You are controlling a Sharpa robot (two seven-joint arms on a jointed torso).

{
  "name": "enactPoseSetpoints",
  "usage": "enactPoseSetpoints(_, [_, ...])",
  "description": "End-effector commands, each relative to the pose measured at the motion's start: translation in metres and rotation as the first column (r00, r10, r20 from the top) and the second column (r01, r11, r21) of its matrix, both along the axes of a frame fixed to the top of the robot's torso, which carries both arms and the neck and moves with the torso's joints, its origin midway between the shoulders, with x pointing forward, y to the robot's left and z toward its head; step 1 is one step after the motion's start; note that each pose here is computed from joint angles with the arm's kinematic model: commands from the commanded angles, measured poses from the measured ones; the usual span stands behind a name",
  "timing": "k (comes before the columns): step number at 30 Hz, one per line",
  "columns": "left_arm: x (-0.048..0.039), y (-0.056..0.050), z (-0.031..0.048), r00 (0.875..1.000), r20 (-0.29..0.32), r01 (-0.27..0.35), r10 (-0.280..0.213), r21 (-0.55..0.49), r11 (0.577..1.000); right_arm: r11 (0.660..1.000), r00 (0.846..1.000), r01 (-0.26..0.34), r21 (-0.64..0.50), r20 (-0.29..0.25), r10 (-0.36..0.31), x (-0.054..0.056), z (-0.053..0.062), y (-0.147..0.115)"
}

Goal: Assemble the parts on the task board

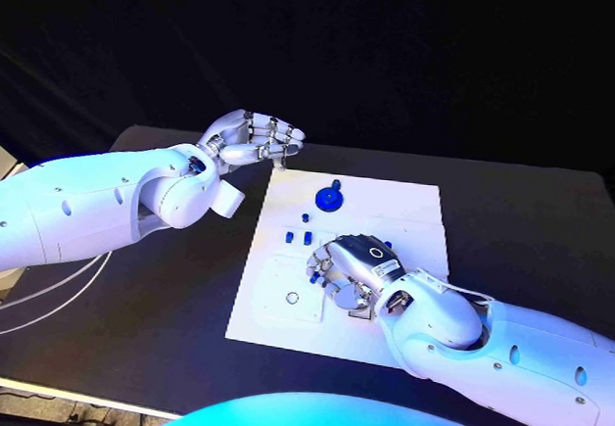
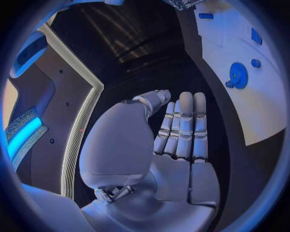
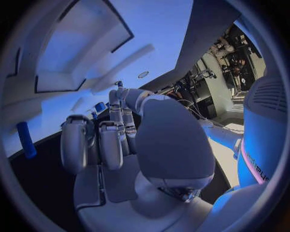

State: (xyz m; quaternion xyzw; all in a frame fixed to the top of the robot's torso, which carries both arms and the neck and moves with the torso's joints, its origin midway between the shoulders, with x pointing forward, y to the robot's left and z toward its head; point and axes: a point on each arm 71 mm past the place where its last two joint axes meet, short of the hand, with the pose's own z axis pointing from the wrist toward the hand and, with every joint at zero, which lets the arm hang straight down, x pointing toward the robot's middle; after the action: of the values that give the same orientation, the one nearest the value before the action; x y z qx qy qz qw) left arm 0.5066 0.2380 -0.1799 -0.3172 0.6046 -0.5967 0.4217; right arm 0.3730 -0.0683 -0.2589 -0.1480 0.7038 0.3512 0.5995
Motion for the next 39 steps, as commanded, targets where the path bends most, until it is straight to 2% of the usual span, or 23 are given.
enactPoseSetpoints(1, [-0.0002,-0.0015,0.0002,1.000,-0.004,0.007,-0.007,-0.008,1.000,1.000,1.000,-0.008,-0.029,0.000,0.008,-0.0005,-0.0020,0.0003])
enactPoseSetpoints(21, [-0.0005,-0.0015,-0.0001,1.000,-0.008,0.010,-0.010,-0.008,1.000,0.998,1.000,-0.011,-0.062,-0.007,0.011,-0.0009,-0.0051,0.0052])
enactPoseSetpoints(32, [-0.0006,-0.0017,-0.0001,1.000,-0.010,0.011,-0.011,-0.007,1.000,0.993,0.998,-0.040,-0.107,-0.046,0.035,-0.0029,-0.0107,0.0082])
enactPoseSetpoints(39, [-0.0006,-0.0016,-0.0003,1.000,-0.012,0.012,-0.012,-0.007,1.000,0.997,0.999,-0.022,-0.080,-0.033,0.019,-0.0021,-0.0089,0.0061])
